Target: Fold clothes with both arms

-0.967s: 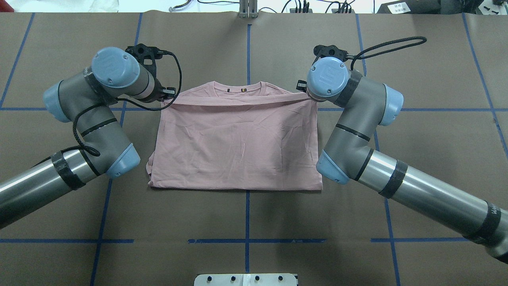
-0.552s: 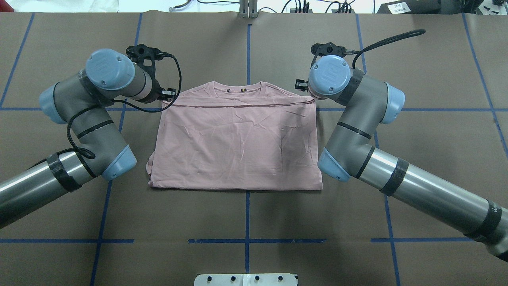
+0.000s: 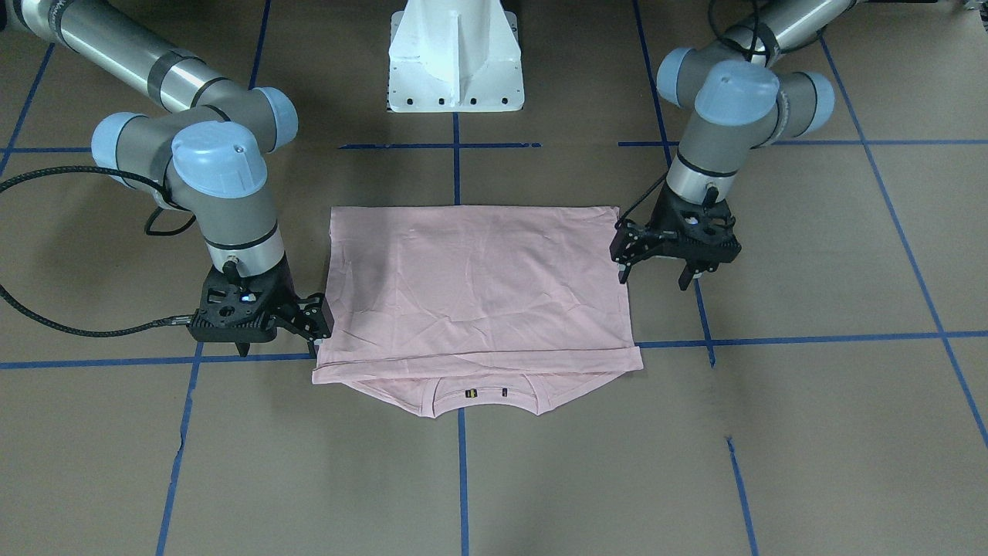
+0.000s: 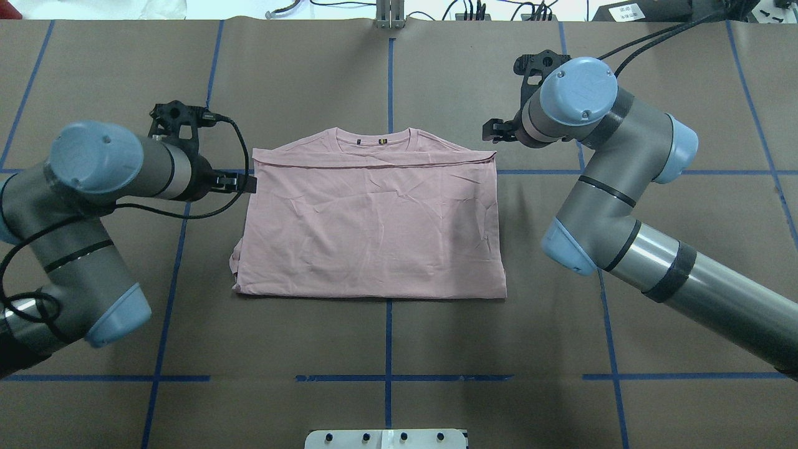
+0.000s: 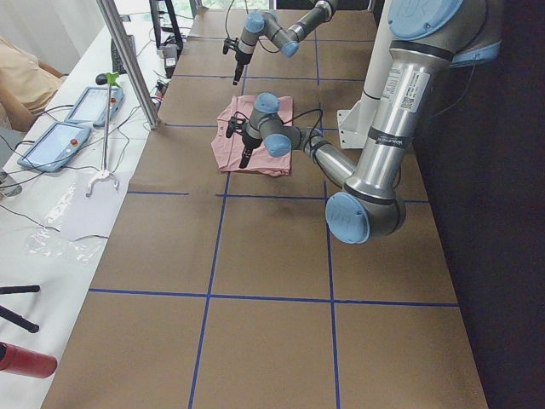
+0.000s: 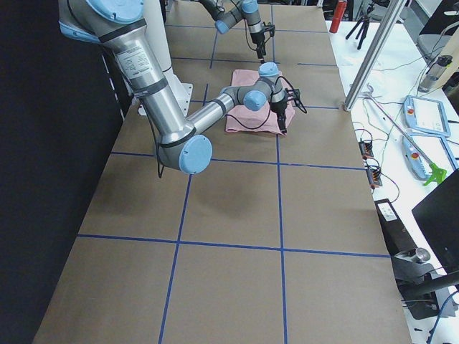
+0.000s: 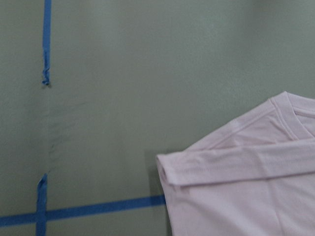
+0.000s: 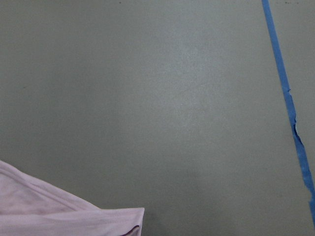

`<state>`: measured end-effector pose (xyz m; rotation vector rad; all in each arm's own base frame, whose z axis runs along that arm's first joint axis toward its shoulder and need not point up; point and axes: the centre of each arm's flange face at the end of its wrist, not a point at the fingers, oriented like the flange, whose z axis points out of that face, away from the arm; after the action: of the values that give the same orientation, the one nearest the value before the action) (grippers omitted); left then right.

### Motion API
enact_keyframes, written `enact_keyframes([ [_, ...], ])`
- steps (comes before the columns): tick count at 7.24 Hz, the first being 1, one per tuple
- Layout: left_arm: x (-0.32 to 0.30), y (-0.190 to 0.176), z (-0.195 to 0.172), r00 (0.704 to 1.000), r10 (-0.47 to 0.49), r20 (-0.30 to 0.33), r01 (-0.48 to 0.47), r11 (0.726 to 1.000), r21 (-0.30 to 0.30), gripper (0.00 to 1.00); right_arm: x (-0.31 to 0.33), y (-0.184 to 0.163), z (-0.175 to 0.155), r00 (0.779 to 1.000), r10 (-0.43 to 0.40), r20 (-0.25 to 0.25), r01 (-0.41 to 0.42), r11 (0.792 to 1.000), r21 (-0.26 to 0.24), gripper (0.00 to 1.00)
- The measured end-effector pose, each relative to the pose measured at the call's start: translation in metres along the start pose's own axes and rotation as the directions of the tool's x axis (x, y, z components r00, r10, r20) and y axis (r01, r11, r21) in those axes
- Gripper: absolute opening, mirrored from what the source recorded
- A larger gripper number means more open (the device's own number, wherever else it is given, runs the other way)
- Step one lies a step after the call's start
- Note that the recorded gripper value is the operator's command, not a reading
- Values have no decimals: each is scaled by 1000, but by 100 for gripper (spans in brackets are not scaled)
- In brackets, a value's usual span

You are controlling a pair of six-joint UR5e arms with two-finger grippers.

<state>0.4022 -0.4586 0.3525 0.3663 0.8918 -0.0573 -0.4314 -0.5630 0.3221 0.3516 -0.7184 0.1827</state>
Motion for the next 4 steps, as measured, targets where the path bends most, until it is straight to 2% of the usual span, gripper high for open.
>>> enact_keyframes([
  [1,5,37,-5,998,-64,-26,63,998,-31,44,1,1,-3,1000,-1,5,1,1000,0,100],
  [3,20,94,5,987,-158,-38,156,986,-64,43,2,2,-4,1000,3,8,-3,1000,1,100],
  [4,22,105,8,985,-168,-34,166,984,-68,43,3,2,-5,1000,5,8,-5,1000,1,100],
])
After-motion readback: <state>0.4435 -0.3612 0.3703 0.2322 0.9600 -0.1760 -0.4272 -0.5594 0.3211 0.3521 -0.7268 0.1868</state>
